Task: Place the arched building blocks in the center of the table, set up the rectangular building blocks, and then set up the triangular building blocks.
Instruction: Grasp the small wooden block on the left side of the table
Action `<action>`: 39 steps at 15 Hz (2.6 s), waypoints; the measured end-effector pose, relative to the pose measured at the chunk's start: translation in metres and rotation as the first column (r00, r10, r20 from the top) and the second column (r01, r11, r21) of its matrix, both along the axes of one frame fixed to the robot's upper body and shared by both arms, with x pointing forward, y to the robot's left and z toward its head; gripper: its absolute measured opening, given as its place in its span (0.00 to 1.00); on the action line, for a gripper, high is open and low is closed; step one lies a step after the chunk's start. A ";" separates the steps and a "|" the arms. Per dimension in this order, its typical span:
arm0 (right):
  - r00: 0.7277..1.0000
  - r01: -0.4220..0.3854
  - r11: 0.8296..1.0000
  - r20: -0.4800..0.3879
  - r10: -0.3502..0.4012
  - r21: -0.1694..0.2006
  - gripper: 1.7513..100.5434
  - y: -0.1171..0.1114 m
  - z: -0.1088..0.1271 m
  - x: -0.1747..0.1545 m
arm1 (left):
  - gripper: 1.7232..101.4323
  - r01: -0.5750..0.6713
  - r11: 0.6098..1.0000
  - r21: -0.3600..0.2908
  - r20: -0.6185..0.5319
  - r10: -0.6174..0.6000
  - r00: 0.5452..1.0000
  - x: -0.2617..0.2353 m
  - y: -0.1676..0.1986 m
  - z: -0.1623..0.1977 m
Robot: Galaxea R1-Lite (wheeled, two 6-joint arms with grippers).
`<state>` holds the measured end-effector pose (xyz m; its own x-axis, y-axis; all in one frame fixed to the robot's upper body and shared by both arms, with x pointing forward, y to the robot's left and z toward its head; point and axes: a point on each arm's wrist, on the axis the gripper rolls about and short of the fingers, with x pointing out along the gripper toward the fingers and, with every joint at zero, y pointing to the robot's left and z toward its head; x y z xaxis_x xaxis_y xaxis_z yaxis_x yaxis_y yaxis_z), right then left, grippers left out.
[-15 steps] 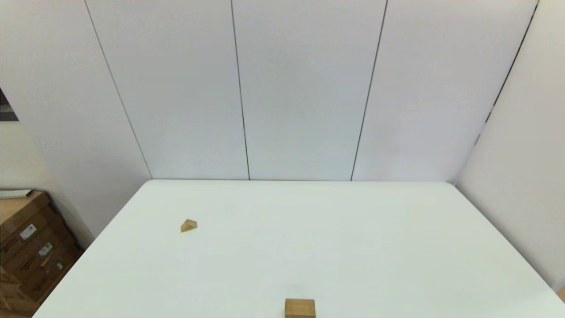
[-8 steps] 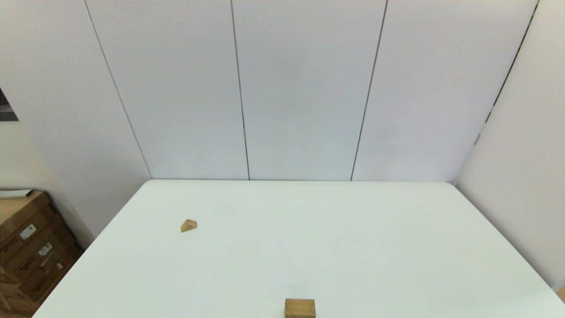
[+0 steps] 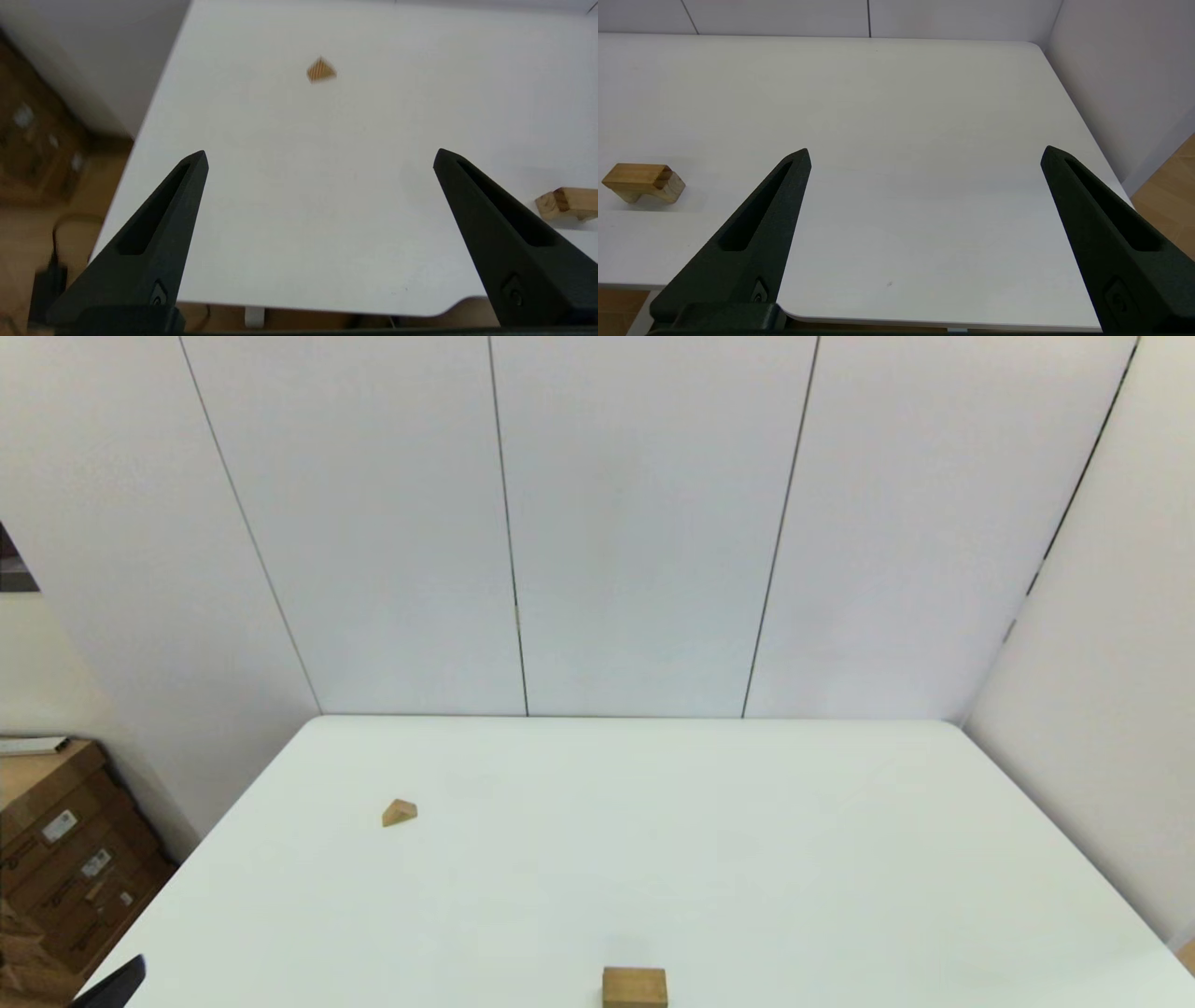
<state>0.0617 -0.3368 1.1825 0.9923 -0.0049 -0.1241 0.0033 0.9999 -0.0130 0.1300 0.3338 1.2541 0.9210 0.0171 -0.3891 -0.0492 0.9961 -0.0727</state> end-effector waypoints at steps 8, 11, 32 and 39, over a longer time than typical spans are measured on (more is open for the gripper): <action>1.000 0.000 1.000 0.000 0.000 0.000 0.97 0.000 0.000 0.000 | 0.96 0.083 0.995 0.048 -0.403 -0.056 0.913 0.202 0.003 -0.053; 1.000 0.000 1.000 0.000 0.000 0.000 0.97 0.000 0.000 0.000 | 0.96 0.176 0.978 0.114 -0.405 -0.116 0.907 0.267 0.009 -0.105; 1.000 0.000 1.000 -0.002 0.000 0.000 0.97 0.000 0.000 0.000 | 0.96 0.728 0.666 0.162 -0.567 -0.541 0.621 0.367 0.022 -0.122; 1.000 0.001 1.000 -0.002 -0.001 0.000 0.97 0.000 0.000 0.000 | 0.96 0.803 0.584 0.119 -0.610 -0.595 0.523 0.376 0.010 -0.130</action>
